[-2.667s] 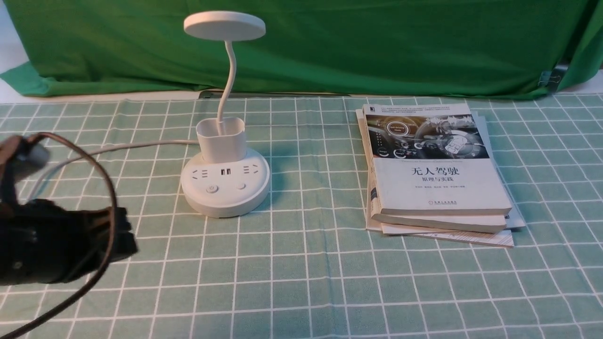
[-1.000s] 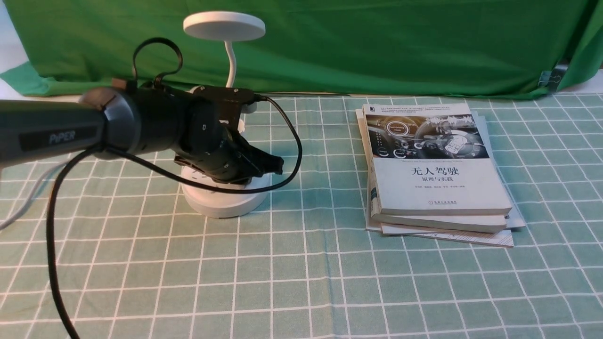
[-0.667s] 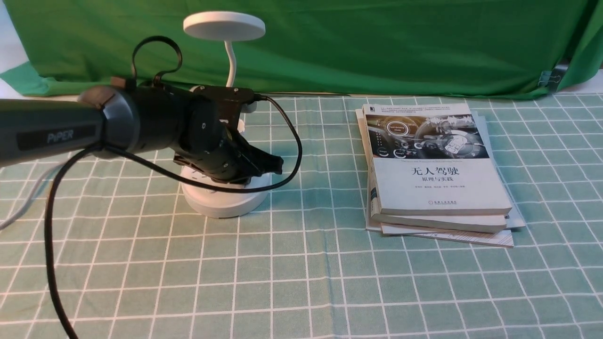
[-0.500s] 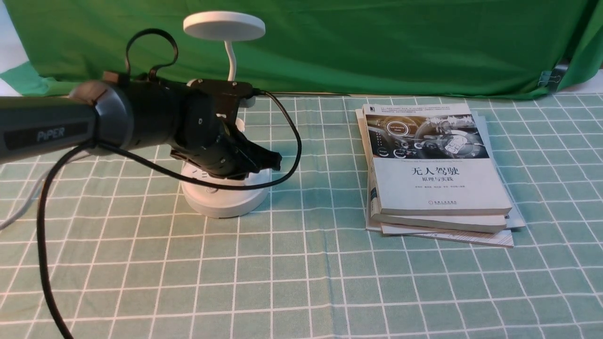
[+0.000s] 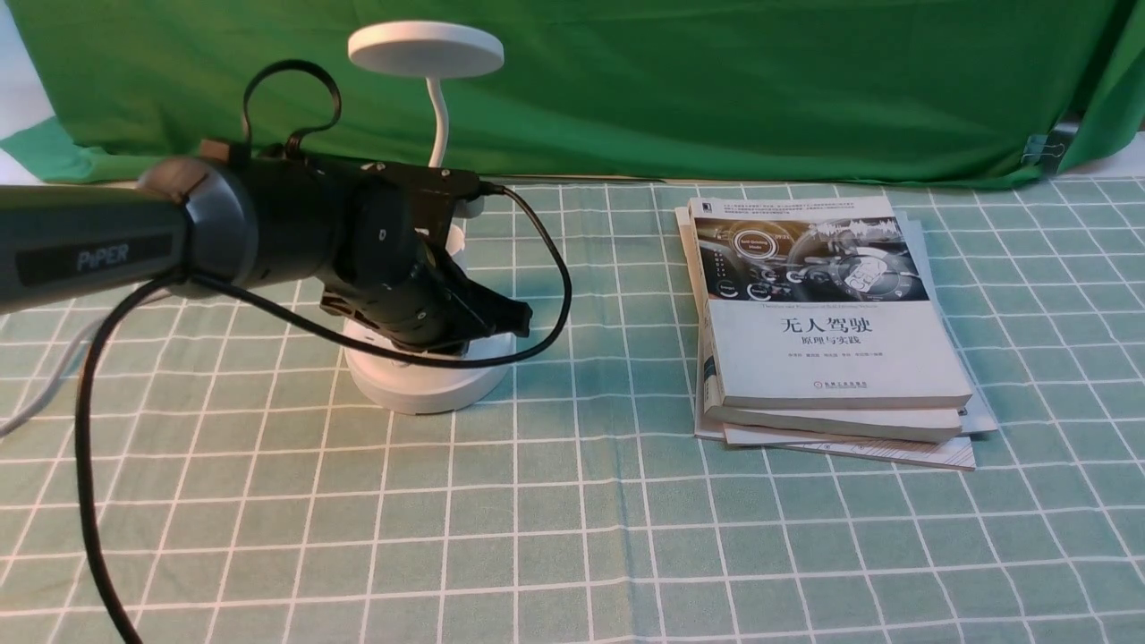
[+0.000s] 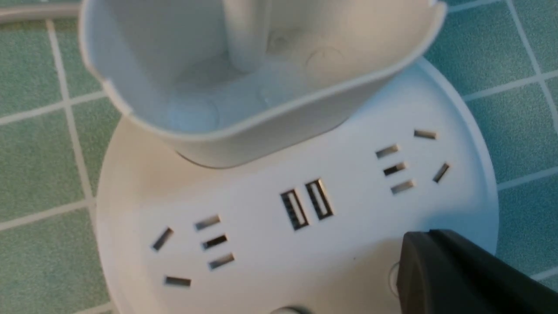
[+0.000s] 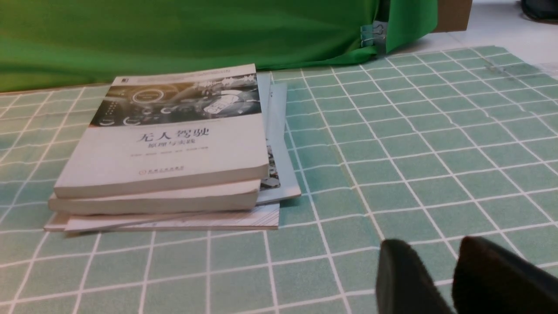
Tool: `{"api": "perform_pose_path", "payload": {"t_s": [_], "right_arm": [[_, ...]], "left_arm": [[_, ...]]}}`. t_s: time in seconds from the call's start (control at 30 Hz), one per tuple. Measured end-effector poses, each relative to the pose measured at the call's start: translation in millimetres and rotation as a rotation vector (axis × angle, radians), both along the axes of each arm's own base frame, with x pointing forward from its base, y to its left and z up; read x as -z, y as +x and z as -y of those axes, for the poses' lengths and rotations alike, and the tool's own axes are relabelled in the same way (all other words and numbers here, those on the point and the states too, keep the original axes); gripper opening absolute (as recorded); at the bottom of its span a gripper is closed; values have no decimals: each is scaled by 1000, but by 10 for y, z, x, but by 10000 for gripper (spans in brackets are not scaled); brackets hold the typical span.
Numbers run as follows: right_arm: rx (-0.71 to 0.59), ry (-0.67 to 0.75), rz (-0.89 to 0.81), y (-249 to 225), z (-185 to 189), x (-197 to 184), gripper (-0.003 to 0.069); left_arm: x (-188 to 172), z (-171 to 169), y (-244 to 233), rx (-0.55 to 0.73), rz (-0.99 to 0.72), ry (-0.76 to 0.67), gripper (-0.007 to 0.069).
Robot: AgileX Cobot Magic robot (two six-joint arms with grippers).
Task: Turn on the table lamp.
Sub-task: 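Press the power button on the lamp base to turn the lamp on with the left gripper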
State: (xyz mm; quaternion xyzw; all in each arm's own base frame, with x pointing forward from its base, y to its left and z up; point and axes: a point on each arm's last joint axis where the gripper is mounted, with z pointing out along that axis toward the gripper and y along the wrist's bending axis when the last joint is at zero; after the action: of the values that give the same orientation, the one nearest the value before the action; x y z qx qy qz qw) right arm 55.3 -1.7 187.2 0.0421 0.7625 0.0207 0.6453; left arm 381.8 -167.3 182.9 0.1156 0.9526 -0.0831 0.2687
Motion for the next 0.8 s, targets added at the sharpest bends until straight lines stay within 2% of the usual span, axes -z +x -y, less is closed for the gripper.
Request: {"api": "perform_pose_path", "payload": {"t_s": [0.5, 0.8], "right_arm": [[0, 0, 0, 0, 0, 0, 241], [0, 0, 0, 0, 0, 0, 241]], "left_arm": [[149, -47, -110, -27, 67, -52, 0], [54, -51, -123, -34, 98, -74, 0]]}}
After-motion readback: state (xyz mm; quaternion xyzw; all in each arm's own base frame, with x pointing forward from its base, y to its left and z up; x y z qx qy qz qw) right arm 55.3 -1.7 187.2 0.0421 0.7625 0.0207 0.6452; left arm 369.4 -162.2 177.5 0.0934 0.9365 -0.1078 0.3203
